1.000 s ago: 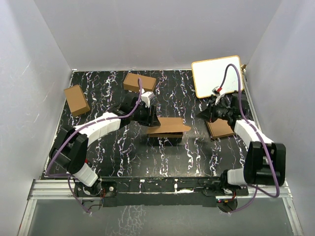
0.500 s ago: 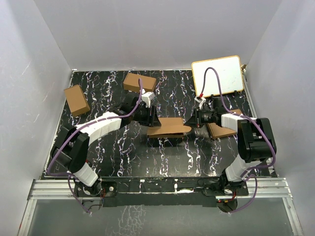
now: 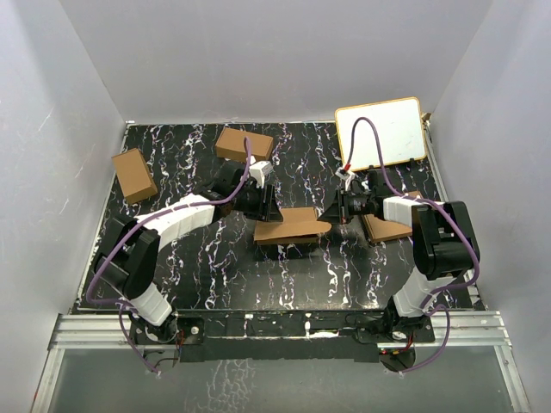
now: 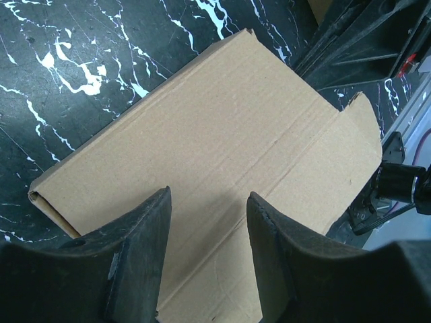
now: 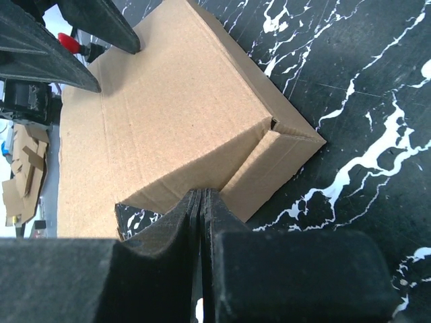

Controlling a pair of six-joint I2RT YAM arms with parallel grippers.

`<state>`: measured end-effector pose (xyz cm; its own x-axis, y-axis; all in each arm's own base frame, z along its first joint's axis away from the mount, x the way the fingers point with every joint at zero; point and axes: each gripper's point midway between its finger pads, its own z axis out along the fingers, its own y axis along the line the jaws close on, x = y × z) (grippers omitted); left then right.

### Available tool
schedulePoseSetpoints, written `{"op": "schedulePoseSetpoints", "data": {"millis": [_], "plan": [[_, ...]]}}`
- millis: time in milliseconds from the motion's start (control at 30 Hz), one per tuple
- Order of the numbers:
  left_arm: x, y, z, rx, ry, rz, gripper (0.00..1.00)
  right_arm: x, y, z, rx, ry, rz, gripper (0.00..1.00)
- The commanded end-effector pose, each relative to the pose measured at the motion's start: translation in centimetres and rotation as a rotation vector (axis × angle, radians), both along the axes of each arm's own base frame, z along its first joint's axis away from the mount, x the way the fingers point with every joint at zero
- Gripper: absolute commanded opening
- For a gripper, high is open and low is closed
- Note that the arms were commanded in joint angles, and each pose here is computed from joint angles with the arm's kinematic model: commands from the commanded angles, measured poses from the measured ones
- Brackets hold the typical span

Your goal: Fold the paper box

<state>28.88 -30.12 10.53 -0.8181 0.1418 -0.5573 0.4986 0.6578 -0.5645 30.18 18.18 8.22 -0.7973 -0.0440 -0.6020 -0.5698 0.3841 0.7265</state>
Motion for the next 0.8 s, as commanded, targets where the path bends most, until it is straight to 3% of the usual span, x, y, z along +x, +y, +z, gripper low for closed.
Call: {"op": "schedulePoseSetpoints", "data": {"millis": [0, 300, 567, 767], "plan": [[0.0, -0.2, 0.9, -0.011, 0.008, -0.013, 0.47, 1.4, -0.8, 1.8, 0.022, -0.080, -0.004, 0.08], [0.1, -0.4, 0.9, -0.018, 0.015, -0.011, 0.47, 1.2, -2.0, 1.6, 0.014, -0.079, -0.030, 0.08], [-0.2, -0.6, 0.2, -0.021, 0.046, -0.020, 0.47, -0.7, 2.9, 0.6, 0.019, -0.040, 0.110, 0.08], [-0.5, -0.3, -0.3, -0.010, 0.058, -0.019, 0.47, 0.3, 1.2, 1.2, 0.031, -0.045, 0.069, 0.08]]}}
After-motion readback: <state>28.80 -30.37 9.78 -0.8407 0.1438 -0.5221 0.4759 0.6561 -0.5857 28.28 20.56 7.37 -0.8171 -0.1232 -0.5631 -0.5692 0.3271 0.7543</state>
